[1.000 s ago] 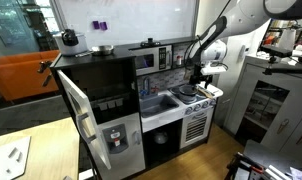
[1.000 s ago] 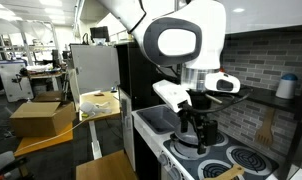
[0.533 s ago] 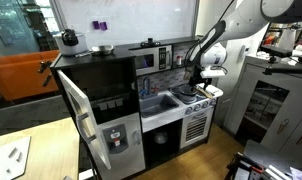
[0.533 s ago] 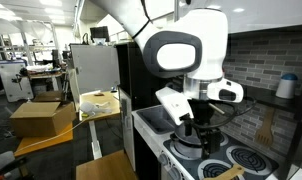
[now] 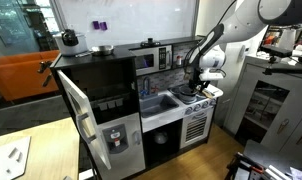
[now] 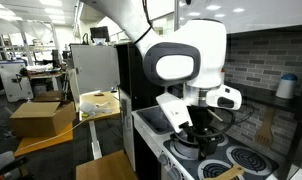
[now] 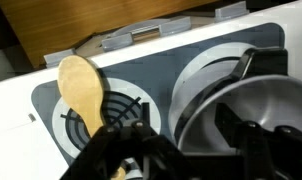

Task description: Put the grey pot inside the sink

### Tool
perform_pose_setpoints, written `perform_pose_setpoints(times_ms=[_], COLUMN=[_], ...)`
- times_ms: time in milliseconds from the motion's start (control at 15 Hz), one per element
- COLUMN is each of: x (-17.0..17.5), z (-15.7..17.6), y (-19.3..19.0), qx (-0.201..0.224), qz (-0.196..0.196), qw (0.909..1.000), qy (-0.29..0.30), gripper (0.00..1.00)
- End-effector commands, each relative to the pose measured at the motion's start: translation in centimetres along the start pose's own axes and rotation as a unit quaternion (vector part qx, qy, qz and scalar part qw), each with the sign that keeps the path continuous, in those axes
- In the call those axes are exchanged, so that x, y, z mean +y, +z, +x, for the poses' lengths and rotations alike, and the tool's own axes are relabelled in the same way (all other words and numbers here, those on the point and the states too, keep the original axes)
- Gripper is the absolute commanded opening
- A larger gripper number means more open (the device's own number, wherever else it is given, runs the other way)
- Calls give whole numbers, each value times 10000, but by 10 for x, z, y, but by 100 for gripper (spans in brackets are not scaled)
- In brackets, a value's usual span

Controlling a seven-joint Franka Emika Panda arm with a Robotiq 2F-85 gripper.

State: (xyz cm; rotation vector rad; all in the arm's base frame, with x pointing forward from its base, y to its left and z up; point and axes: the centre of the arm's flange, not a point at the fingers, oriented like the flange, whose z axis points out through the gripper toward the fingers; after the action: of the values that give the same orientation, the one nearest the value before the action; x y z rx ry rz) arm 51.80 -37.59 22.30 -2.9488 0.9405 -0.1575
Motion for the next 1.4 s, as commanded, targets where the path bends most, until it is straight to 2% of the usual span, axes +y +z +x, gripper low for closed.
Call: perform_pose_setpoints(times_ms=[0, 267, 400, 867, 1333], x=[1, 0, -2, -13, -63], z=[-1, -3, -5, -20, -66], y=[2, 3, 3, -6, -43], qx=[148, 135, 108, 19, -276], qz=[99, 109, 115, 127, 398], qw=[9998, 9998, 9999, 9999, 9988], qy=[-50, -47, -58, -83, -32], gripper=[38, 10, 0, 1, 1])
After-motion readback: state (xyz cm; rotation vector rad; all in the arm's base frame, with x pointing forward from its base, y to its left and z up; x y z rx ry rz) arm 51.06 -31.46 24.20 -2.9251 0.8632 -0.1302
